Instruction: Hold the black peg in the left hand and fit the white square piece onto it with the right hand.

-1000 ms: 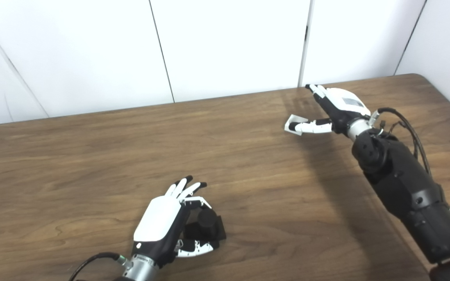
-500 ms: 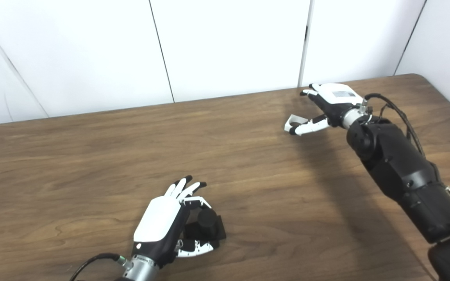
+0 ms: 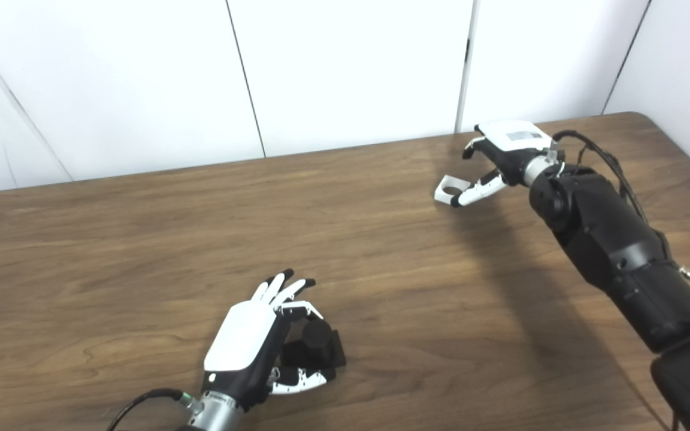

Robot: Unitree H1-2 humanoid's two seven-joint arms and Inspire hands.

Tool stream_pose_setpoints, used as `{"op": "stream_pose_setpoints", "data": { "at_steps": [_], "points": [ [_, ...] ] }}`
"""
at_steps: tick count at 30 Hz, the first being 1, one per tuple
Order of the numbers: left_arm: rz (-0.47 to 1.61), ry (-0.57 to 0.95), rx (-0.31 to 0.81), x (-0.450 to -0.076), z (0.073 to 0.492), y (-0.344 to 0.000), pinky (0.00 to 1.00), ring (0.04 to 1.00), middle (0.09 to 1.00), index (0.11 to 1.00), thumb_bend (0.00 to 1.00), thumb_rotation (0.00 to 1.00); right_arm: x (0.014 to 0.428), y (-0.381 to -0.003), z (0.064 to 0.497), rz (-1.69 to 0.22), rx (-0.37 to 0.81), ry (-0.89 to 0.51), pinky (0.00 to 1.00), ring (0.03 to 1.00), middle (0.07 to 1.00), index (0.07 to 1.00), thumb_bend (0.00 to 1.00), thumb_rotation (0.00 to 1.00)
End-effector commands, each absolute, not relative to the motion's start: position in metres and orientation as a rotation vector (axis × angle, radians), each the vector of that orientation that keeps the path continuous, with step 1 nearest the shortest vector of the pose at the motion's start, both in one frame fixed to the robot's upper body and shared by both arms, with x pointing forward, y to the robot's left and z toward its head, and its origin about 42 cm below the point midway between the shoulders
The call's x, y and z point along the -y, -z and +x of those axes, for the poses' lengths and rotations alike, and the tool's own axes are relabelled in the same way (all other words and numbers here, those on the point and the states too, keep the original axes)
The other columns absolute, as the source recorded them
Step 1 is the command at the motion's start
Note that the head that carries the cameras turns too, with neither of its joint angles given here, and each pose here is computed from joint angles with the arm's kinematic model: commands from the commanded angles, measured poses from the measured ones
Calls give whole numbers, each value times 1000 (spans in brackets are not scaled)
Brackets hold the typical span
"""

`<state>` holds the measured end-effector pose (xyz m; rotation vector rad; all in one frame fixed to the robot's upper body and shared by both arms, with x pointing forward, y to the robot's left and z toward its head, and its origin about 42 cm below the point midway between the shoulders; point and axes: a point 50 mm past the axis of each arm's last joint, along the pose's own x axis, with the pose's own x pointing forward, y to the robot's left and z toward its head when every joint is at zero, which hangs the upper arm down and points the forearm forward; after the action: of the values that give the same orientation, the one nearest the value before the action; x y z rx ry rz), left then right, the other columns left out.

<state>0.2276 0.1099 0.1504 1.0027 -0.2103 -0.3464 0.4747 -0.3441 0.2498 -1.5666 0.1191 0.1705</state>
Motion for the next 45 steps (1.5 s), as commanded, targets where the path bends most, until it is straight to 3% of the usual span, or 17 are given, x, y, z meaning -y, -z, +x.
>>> {"op": "stream_pose_setpoints", "data": {
  "at_steps": [1,25,45],
  "points": [
    [1029,351,171,-110,227,-141,996,1000,912,489,523,69,338,-286,487,-1588,-14,-113,1000,1000,1000,797,856,547],
    [1029,346,167,-108,230,-145,1000,1000,920,489,523,70,308,-279,499,-1594,-18,-175,1000,1000,1000,792,857,567],
    [1020,343,173,-111,229,-149,1000,1000,921,488,523,69,312,-275,505,-1620,-72,-179,1000,1000,1000,789,852,552]
  ]
}}
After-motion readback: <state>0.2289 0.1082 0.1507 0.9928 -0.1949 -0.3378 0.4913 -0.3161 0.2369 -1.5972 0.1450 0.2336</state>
